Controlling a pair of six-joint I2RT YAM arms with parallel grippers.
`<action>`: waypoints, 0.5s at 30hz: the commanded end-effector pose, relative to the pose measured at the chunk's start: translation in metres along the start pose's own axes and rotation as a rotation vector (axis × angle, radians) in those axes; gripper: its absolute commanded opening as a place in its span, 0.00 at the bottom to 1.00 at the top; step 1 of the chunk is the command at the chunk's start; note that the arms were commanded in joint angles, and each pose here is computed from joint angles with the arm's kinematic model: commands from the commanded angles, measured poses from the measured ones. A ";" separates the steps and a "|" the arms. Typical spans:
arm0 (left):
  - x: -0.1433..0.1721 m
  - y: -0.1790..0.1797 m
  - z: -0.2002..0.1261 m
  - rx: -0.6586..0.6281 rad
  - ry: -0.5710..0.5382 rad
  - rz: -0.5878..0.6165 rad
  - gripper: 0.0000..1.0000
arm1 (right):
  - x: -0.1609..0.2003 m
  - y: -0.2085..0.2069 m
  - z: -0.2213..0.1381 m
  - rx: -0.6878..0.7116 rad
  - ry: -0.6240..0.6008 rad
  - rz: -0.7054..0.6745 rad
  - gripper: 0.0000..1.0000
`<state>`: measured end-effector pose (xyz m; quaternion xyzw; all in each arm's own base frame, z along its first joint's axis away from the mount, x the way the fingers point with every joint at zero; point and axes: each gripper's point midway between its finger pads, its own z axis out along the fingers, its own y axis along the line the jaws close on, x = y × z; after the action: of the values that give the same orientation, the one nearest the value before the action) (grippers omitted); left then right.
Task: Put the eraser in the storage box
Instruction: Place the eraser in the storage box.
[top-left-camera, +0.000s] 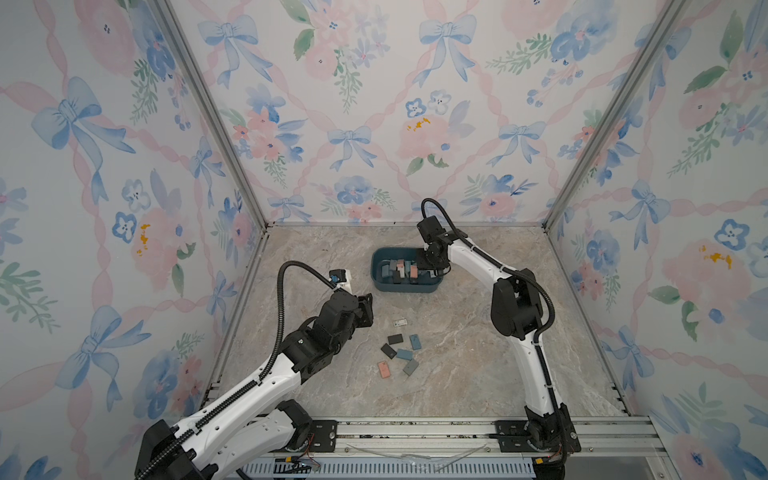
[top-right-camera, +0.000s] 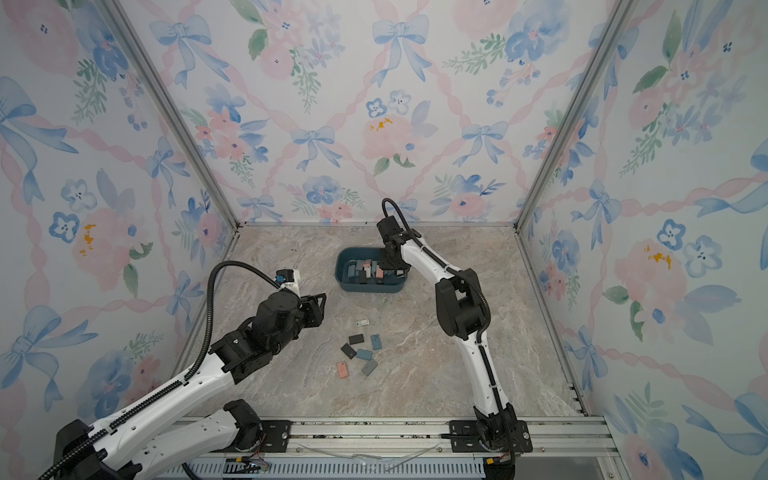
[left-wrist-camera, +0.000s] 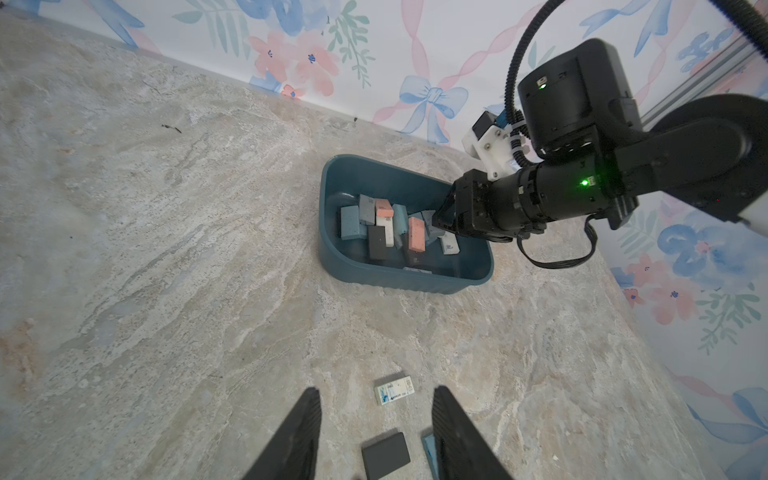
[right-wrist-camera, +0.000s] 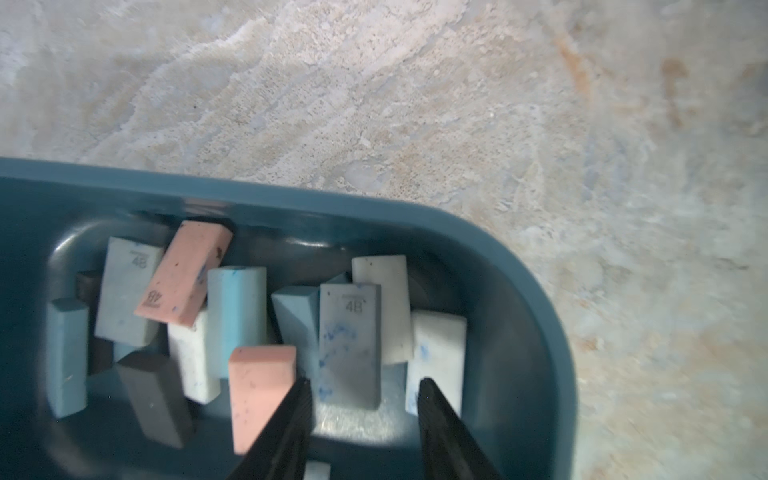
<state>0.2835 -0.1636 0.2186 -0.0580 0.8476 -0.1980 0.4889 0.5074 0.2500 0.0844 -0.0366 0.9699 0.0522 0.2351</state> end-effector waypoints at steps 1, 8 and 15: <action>0.007 0.004 -0.001 0.001 0.020 -0.013 0.46 | -0.021 0.004 -0.043 -0.039 -0.100 0.021 0.45; 0.020 0.003 0.003 0.014 0.063 0.024 0.47 | -0.013 0.003 -0.083 -0.083 -0.152 0.023 0.46; 0.051 -0.011 0.013 0.089 0.226 0.190 0.47 | 0.013 -0.004 -0.116 -0.129 -0.162 0.012 0.47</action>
<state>0.2758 -0.1808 0.1898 0.0063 0.8741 -0.1973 0.4437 0.4555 0.2289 0.1696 -0.0353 0.9474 0.1008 0.3016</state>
